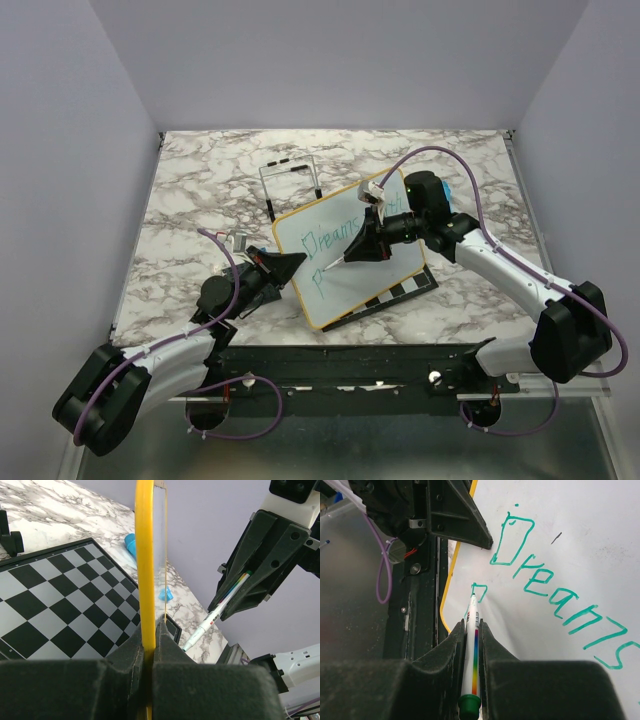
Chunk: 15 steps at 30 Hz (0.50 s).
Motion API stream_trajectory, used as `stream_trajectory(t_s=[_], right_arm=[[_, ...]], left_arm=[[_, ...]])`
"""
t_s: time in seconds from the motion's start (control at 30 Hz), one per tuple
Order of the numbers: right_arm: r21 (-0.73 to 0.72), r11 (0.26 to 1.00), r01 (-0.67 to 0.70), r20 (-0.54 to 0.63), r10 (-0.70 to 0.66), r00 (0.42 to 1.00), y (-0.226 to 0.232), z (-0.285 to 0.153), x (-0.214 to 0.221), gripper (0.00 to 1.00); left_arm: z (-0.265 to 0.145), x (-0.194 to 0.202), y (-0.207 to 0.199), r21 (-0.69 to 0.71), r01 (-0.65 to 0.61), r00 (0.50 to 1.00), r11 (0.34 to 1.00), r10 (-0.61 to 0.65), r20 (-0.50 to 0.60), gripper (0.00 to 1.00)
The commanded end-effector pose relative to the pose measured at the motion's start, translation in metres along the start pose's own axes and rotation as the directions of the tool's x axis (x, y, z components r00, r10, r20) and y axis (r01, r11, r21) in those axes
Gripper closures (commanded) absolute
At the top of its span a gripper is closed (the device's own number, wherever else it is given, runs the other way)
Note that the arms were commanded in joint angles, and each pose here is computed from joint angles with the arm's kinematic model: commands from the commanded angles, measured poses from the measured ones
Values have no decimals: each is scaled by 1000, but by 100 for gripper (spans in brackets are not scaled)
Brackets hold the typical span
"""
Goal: Write a sentence on the whiteboard
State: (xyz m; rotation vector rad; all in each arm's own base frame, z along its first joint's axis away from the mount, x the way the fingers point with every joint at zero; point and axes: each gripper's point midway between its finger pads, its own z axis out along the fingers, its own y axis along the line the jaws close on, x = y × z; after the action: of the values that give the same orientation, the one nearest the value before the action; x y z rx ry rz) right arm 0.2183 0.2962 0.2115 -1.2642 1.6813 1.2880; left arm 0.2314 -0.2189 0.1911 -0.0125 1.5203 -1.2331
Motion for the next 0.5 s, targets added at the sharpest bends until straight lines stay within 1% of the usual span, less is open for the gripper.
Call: stream_trajectory(t_s=[0.0,0.23,0.47], right_arm=[[-32,999,7,9,-6,1000,4,1,1,99],[-34,999,8,7,-7,1000,3,3,2,99],[-5,1000,0,4,0,1000,-5,4,1,99]], left_arm=[[-3,7,7,-10,-79,997,997,79,-24,100],[-3,7,8,-11,-79,997,997,79,-23,100],[-2,7,7,-9,-79,997,997,79,-23,100]])
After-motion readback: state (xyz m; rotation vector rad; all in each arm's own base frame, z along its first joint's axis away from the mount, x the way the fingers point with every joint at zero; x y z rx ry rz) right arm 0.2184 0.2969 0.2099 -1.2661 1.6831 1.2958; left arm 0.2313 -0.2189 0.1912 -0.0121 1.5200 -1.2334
